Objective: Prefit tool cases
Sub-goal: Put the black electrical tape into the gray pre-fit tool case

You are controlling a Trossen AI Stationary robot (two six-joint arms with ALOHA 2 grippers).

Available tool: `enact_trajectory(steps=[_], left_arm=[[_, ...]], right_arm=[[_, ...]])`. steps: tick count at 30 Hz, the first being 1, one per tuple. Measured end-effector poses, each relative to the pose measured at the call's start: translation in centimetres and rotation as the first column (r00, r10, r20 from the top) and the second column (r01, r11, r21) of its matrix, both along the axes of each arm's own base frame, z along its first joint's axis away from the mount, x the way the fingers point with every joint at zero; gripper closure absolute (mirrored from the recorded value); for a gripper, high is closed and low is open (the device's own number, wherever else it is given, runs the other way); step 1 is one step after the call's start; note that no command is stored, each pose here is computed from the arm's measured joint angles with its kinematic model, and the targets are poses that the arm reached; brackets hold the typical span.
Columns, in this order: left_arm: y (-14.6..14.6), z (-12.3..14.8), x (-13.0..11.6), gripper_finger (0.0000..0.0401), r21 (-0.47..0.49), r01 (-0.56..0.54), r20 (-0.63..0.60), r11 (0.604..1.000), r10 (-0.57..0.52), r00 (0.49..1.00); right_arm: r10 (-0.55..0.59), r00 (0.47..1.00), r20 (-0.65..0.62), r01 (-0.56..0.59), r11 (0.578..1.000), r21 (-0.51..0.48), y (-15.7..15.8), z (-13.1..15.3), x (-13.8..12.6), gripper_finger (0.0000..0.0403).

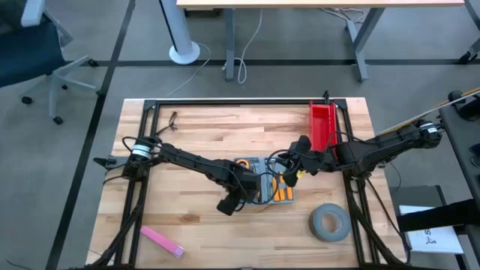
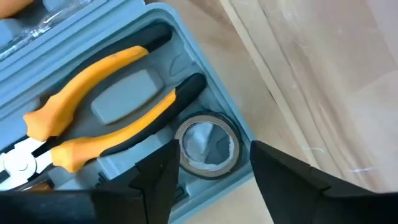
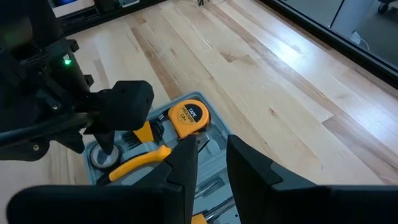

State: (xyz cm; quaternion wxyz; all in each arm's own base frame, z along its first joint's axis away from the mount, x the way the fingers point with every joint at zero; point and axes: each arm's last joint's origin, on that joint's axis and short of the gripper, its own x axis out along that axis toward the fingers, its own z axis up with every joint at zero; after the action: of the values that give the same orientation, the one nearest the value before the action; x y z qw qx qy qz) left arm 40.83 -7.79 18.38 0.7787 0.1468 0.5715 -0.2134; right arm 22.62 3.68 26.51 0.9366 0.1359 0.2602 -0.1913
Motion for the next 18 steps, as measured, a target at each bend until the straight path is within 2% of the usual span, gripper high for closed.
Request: enact_trajectory(steps=[9, 18], left_arm=[[0.29, -0.01, 0.06, 0.0222, 0.002, 0.0, 0.001, 1.0, 0.0, 1.0], [0.24, -0.66, 0.31, 0.024, -0.022, -0.003, -0.008, 1.0, 0.003, 1.0]], right_arm=[[-0.001, 1.0, 0.005, 0.001, 1.0, 0.001, 0.01, 0.04, 0.03, 0.0349], [-0.001, 1.0, 0.005, 0.001, 1.0, 0.001, 0.01, 0.04, 0.03, 0.0332]])
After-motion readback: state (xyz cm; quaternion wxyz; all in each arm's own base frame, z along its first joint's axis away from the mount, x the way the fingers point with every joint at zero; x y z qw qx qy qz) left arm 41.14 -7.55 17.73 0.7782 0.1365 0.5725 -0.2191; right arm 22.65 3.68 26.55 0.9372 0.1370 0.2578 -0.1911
